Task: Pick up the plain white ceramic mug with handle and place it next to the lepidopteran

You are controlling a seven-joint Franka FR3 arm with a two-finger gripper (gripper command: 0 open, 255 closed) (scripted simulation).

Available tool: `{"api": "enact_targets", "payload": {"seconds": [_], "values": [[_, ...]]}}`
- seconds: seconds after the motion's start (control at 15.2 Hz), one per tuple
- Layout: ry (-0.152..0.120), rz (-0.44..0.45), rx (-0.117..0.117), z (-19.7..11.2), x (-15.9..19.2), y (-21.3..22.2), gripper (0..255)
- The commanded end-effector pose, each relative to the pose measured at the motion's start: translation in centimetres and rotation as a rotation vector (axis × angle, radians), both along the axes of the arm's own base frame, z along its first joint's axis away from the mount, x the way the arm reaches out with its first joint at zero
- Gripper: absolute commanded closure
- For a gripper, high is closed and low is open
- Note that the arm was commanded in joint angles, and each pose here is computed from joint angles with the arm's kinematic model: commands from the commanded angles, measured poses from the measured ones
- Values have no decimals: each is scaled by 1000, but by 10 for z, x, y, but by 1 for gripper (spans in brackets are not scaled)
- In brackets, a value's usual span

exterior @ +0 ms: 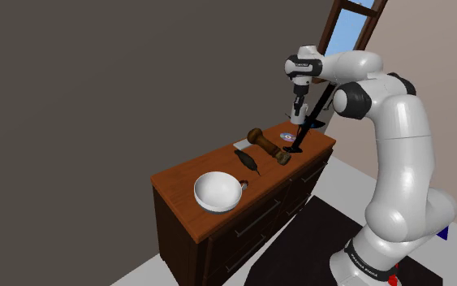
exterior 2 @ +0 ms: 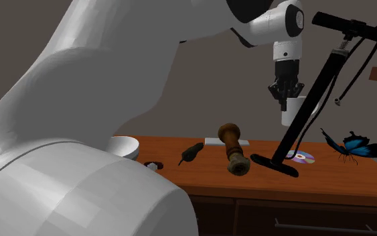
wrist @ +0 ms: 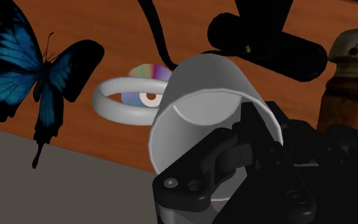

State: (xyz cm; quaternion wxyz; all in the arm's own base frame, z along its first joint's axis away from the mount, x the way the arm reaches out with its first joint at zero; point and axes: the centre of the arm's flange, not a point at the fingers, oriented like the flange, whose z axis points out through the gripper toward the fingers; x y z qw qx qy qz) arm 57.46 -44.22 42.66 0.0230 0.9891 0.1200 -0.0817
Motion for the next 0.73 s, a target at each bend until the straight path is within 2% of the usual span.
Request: {"api": "enact_targets", "payload": {"seconds": [0.0,0.66], "values": [[1,0,1,-11,0,-1,255],[1,0,1,-64,0,-1,255]]}}
